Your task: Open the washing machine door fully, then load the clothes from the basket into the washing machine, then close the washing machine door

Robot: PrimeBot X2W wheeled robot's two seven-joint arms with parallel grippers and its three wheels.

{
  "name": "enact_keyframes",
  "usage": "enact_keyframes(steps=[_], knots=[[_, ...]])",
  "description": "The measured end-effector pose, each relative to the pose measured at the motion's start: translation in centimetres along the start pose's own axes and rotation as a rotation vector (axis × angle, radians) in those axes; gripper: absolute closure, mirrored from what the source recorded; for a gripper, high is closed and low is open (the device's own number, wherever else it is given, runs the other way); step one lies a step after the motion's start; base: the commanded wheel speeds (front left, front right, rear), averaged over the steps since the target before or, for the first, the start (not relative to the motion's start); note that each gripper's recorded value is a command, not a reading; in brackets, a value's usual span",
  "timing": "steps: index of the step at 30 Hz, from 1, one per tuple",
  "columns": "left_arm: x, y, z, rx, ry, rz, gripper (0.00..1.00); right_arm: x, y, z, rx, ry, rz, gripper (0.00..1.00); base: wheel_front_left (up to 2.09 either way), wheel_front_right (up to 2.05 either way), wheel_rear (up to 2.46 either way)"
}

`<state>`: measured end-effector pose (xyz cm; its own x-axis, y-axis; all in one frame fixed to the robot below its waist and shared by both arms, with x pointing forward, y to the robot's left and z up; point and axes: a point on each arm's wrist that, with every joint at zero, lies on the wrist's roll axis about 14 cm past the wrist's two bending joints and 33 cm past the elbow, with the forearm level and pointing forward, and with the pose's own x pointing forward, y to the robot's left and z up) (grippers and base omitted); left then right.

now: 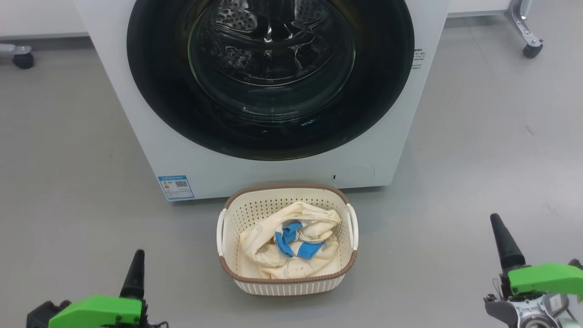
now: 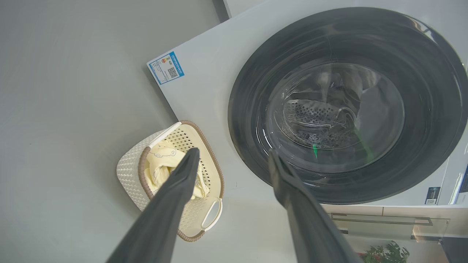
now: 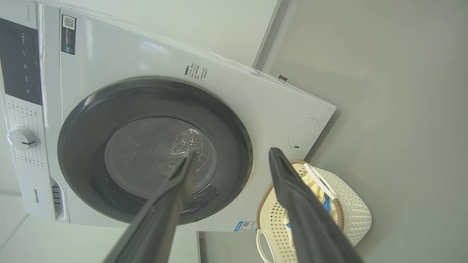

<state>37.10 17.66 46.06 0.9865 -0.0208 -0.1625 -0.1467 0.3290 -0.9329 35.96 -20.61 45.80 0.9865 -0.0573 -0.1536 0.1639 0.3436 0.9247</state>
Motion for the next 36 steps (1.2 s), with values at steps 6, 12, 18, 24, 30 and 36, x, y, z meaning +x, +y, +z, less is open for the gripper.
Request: enact_keyframes(steps=[6, 12, 18, 24, 30, 36], knots=[[0.1, -0.3, 0.1, 0.11, -0.007, -0.01, 0.0, 0.1, 0.4, 0.3, -0.126, -0.011, 0.011, 0.0, 0.0, 0.0, 0.0], [0.2, -0.7, 0.0, 0.203, -0.007, -0.017, 0.0, 0.1, 0.8, 0.8, -0.245, -0.023, 0.024, 0.0, 0.0, 0.0, 0.0], [0.5, -1.2, 0.0, 0.308, -0.01, -0.03, 0.0, 0.2, 1.3, 1.1, -0.395, -0.03, 0.038, 0.0, 0.0, 0.0, 0.0], [0.6, -1.2, -0.2, 0.407, -0.009, -0.034, 0.0, 0.4, 2.0, 1.4, -0.521, -0.039, 0.054, 0.0, 0.0, 0.0, 0.0], [0.9, -2.0, -0.3, 0.503, -0.013, -0.059, 0.0, 0.4, 2.3, 1.5, -0.625, -0.044, 0.061, 0.0, 0.0, 0.0, 0.0], [1.0, -2.3, -0.4, 0.589, -0.02, -0.073, 0.0, 0.5, 2.6, 1.6, -0.714, -0.049, 0.068, 0.0, 0.0, 0.0, 0.0]])
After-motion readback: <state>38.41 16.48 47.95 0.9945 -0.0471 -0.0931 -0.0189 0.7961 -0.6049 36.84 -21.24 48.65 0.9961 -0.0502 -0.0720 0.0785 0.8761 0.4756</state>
